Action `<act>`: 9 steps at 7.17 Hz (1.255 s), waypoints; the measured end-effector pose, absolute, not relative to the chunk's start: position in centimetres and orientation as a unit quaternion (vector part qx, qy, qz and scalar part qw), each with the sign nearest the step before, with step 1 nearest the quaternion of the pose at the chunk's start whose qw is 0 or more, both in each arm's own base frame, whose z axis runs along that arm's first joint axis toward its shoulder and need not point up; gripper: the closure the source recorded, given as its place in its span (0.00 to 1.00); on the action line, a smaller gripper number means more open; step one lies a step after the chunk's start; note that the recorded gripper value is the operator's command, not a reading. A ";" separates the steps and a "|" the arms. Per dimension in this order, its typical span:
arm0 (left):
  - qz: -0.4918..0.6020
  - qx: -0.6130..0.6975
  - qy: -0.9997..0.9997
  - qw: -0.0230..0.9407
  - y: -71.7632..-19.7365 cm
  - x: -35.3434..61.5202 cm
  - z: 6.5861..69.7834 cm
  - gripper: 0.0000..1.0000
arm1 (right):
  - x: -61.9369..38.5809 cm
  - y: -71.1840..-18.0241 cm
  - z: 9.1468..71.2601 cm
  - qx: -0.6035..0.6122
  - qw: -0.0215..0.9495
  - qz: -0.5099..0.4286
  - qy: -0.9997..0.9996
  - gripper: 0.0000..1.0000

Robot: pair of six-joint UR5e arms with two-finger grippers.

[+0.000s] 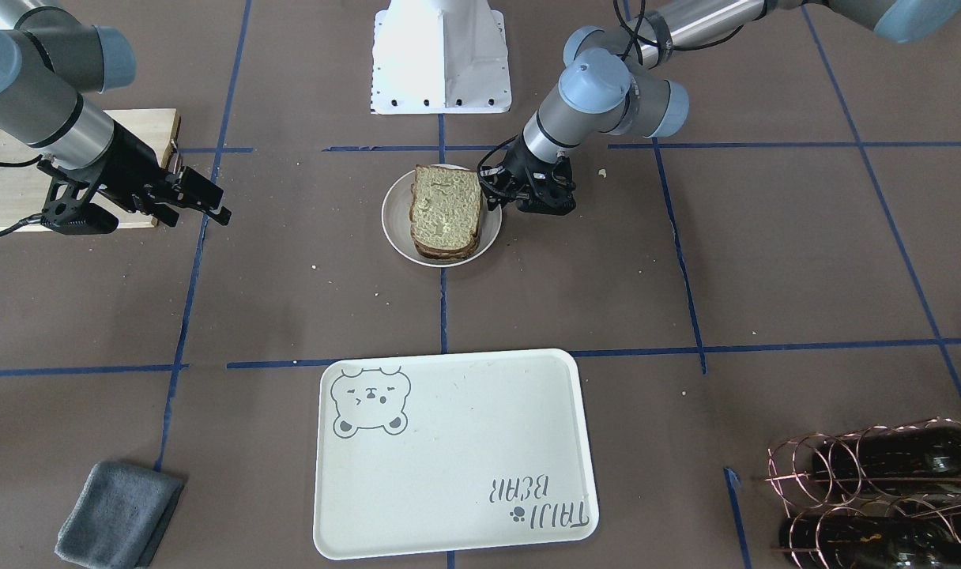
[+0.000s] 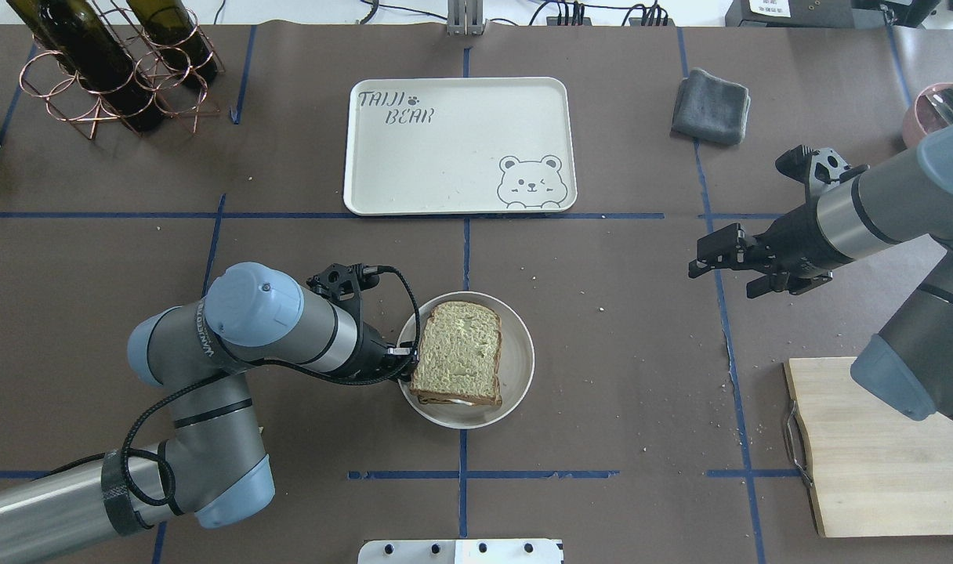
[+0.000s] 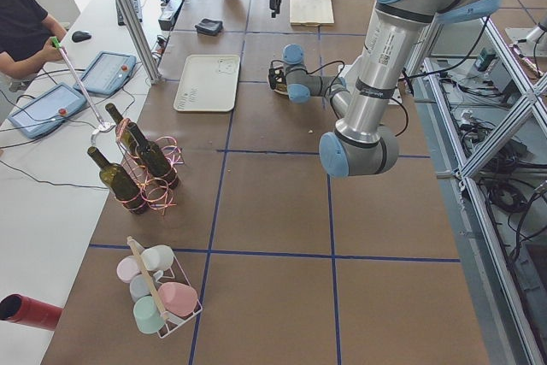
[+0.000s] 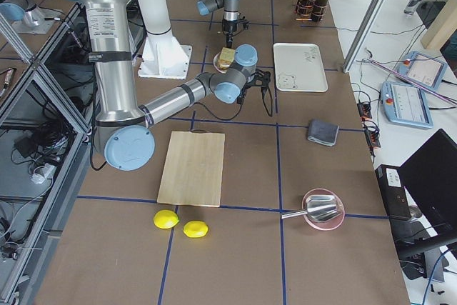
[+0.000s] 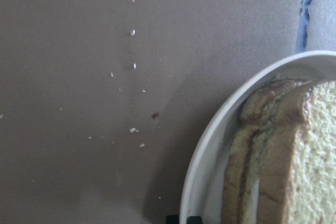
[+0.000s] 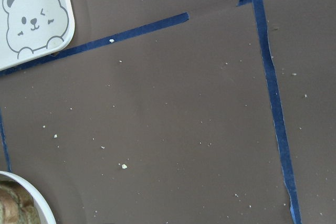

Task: Make sandwich and place on tray
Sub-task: 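Grip the rim of the white plate with the left gripper, then carry the plate with the left gripper onto the bear tray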

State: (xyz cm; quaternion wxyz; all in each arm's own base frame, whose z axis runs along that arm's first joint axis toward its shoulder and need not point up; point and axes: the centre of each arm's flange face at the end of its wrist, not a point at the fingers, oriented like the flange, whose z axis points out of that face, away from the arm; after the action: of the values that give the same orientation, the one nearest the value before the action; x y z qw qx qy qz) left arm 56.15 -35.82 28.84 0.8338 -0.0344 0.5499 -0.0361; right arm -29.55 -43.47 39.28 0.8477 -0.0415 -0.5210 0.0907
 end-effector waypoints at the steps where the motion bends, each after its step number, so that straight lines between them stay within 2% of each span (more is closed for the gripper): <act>1: -0.038 -0.034 0.551 0.833 -35.8 56.1 28.7 1.00 | -29.6 -43.5 39.3 -0.042 0.848 0.092 -0.521 0.00; 4: -0.129 -0.068 0.570 0.809 -38.3 54.5 26.0 1.00 | -29.4 -43.4 39.2 -0.042 0.847 0.092 -0.521 0.00; 7: -0.298 -0.122 0.566 0.759 -45.7 52.8 23.2 1.00 | -28.9 -43.6 39.6 -0.040 0.848 0.096 -0.520 0.00; 9: -0.374 -0.107 0.547 0.741 -52.0 55.3 22.3 1.00 | -27.0 -44.7 39.6 -0.019 0.848 0.118 -0.517 0.00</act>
State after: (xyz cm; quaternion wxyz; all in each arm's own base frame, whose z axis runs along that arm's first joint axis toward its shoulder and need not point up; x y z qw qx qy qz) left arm 55.32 -52.03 22.26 0.7412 -0.1073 0.5468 -0.3744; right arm -27.00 -44.74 39.62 0.8479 -0.0188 -0.5165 0.1177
